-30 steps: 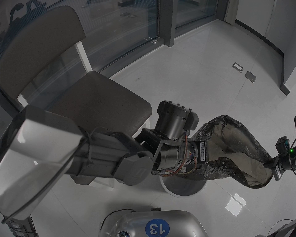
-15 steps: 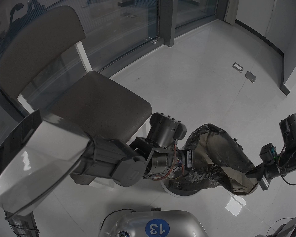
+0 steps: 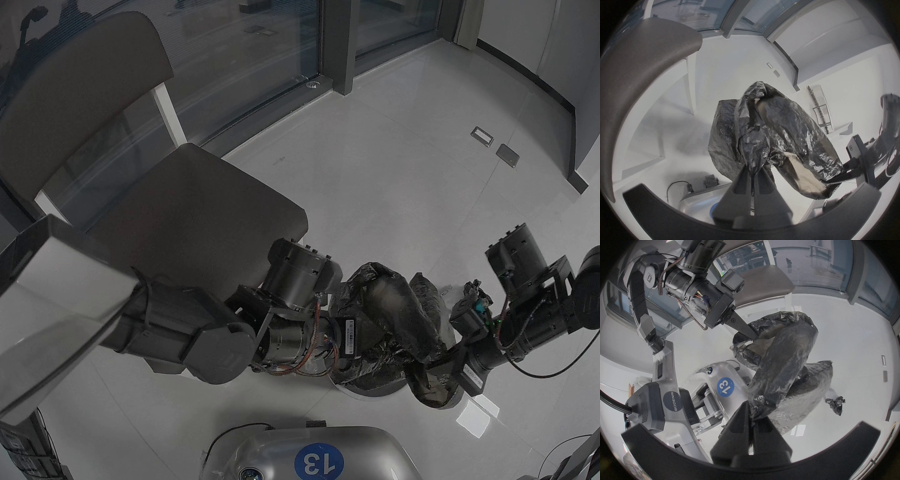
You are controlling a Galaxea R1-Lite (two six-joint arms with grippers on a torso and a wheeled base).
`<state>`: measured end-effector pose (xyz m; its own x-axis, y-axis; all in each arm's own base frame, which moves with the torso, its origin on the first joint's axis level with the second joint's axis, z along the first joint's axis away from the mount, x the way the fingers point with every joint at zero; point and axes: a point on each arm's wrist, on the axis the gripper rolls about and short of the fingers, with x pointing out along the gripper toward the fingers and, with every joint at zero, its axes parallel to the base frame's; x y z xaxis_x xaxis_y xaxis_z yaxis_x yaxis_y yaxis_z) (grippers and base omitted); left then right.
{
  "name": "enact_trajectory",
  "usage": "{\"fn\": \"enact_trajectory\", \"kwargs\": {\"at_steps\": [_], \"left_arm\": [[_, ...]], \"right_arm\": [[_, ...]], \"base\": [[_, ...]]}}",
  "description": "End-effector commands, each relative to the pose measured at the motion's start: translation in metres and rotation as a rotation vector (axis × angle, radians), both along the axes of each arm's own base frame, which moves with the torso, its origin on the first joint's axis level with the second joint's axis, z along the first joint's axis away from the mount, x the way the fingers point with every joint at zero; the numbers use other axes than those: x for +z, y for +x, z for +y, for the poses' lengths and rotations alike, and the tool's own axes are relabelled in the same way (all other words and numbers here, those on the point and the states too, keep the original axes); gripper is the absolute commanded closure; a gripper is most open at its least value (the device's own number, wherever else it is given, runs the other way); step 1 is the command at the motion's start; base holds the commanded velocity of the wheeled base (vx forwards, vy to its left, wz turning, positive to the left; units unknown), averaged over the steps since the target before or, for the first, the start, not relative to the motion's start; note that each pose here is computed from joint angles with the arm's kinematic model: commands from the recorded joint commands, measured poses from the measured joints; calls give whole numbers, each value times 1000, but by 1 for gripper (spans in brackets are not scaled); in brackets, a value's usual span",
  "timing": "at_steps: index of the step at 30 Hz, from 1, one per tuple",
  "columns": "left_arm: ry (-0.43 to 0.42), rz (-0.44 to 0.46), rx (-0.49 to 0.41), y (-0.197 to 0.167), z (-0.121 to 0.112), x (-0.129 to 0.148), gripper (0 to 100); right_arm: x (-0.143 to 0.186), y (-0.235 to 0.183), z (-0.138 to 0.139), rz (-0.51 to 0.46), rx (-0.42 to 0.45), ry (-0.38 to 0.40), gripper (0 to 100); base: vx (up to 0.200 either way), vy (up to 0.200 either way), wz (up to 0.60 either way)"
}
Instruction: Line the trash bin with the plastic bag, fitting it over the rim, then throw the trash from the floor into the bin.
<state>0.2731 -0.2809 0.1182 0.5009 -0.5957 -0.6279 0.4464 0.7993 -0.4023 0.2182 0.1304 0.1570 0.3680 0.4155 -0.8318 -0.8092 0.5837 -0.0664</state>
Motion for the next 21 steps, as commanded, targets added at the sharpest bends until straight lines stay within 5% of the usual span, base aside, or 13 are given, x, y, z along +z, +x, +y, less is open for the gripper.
{"fn": "enact_trajectory", "kwargs": {"at_steps": [1, 21], "left_arm": [[12, -15, -10, -9, 12, 8, 100], [2, -21, -43, 4, -20, -6, 100]], "right_arm": [[-15, 10, 23, 51, 43, -21, 100], [-45, 5, -6, 196, -106, -64, 100]], "base": [[0, 0, 0], [0, 0, 0]]}}
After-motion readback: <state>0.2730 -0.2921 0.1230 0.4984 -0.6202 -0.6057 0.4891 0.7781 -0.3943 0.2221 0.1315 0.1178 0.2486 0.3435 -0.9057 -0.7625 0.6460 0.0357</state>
